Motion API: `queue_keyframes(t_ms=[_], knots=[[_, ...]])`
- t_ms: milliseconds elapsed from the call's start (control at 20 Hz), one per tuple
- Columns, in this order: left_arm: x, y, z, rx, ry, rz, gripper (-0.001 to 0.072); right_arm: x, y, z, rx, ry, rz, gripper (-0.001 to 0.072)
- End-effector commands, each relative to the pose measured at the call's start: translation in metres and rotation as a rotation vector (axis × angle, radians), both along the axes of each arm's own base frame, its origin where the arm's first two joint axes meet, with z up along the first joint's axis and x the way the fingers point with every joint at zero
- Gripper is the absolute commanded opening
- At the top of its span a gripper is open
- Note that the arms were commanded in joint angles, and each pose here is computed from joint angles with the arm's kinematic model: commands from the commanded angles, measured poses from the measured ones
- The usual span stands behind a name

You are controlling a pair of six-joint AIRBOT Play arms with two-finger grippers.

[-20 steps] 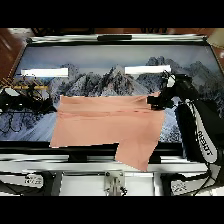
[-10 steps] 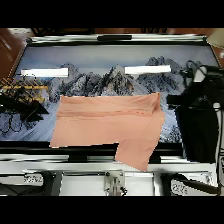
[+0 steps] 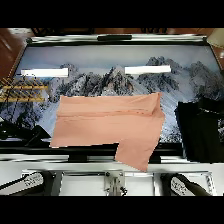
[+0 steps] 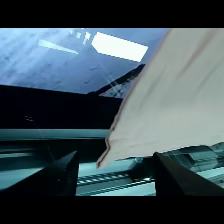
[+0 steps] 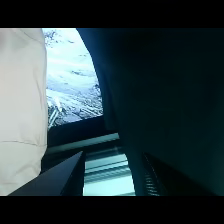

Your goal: Fold the shirts.

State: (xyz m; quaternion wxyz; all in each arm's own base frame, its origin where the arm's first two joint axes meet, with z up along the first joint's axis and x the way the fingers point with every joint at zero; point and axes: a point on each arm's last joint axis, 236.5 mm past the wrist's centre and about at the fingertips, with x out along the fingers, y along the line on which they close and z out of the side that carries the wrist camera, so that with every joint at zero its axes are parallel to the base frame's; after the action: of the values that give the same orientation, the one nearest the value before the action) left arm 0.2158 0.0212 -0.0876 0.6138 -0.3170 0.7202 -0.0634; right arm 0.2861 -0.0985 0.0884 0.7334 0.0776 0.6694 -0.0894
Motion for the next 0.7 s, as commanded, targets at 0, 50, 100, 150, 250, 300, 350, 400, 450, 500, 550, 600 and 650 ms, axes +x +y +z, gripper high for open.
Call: queue_keyframes(t_ms=[0, 50, 100, 150, 250, 300, 350, 400, 450, 500, 550, 600, 650], knots=[[-0.008, -0.006, -0.012, -0.001, -0.016, -0.001, 0.0523, -0.003, -0.003, 0.005, 0.000, -0.017, 0.018, 0.0471], [-0.008, -0.009, -0.012, -0.013, -0.019, 0.009, 0.0523, -0.003, -0.003, 0.005, 0.000, -0.018, 0.020, 0.0472], [-0.007, -0.012, -0.014, -0.017, -0.020, 0.011, 0.0522, -0.003, -0.003, 0.005, 0.000, -0.018, 0.020, 0.0471], [-0.006, -0.017, -0.015, -0.022, -0.025, 0.012, 0.0522, -0.003, -0.003, 0.005, 0.000, -0.018, 0.020, 0.0472], [-0.003, -0.031, -0.015, -0.053, -0.035, 0.014, 0.0487, -0.003, -0.003, 0.005, 0.001, -0.017, 0.021, 0.0471], [-0.002, -0.036, -0.016, -0.059, -0.036, 0.009, 0.0398, -0.004, -0.003, 0.005, 0.001, -0.015, 0.021, 0.0471], [0.000, -0.037, -0.017, -0.051, -0.036, 0.015, 0.0309, -0.005, -0.003, 0.005, 0.001, -0.008, 0.022, 0.0472], [0.002, -0.039, -0.018, -0.046, -0.033, 0.022, 0.0235, -0.007, -0.004, 0.005, -0.005, 0.000, 0.020, 0.0472], [0.002, -0.041, -0.017, -0.051, -0.035, 0.019, 0.0148, -0.010, -0.006, 0.005, -0.012, 0.010, 0.017, 0.0471], [0.002, -0.041, -0.017, -0.053, -0.035, 0.018, 0.0089, -0.013, -0.005, 0.001, -0.008, 0.025, 0.017, 0.0471], [0.001, -0.042, -0.016, -0.058, -0.033, 0.011, 0.0032, -0.021, 0.000, -0.008, 0.013, 0.057, 0.019, 0.0472], [0.000, -0.043, -0.015, -0.063, -0.031, 0.006, 0.0032, -0.034, 0.008, -0.023, 0.041, 0.098, 0.020, 0.0471], [-0.001, -0.043, -0.015, -0.064, -0.030, 0.004, 0.0032, -0.053, 0.018, -0.046, 0.070, 0.142, 0.021, 0.0472]])
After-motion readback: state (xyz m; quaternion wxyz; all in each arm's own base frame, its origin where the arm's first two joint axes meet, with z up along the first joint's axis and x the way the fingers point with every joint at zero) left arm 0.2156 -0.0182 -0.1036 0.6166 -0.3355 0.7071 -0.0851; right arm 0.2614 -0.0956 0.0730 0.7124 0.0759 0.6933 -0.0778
